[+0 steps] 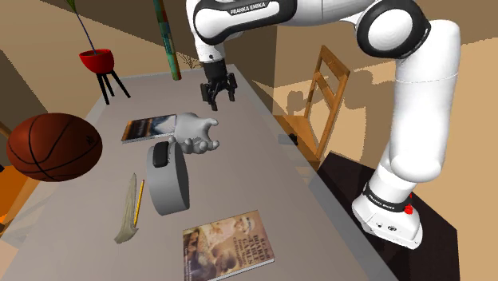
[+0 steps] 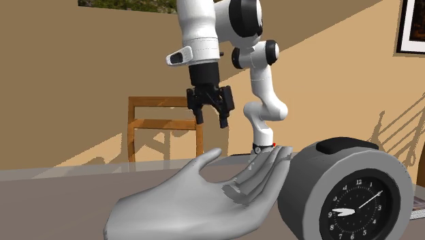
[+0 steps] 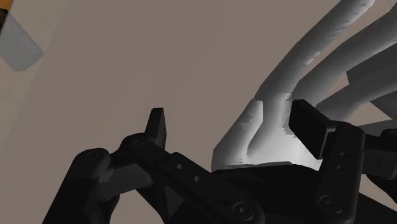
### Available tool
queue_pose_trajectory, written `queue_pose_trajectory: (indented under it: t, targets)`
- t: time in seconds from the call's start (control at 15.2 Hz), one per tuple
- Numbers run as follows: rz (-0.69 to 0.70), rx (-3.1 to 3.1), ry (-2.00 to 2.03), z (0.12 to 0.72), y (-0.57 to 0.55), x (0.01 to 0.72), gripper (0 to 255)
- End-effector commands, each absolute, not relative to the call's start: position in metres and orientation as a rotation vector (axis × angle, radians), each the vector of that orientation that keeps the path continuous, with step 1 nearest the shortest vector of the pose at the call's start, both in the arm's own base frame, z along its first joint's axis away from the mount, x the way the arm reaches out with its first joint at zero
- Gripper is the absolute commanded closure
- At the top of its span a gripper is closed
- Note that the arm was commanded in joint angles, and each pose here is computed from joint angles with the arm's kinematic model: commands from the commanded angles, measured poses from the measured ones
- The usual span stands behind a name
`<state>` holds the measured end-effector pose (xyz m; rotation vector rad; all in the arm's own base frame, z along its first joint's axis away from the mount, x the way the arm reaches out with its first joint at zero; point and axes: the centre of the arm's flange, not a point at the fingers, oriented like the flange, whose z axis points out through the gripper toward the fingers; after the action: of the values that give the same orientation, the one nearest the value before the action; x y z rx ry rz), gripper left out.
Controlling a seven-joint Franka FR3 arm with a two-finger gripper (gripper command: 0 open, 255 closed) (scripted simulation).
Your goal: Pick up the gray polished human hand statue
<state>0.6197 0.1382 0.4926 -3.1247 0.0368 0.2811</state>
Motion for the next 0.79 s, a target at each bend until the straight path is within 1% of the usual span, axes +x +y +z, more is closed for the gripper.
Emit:
queue_pose_trajectory:
  t: [0.0, 0.26, 0.73]
  targets:
    - [0.326, -3.118, 0.066, 0.476, 0.144, 0.645, 0]
    - [0.405, -3.104, 0.114, 0.446, 0.157, 0.691, 0]
    - [0.405, -3.104, 0.114, 0.409, 0.157, 0.691, 0]
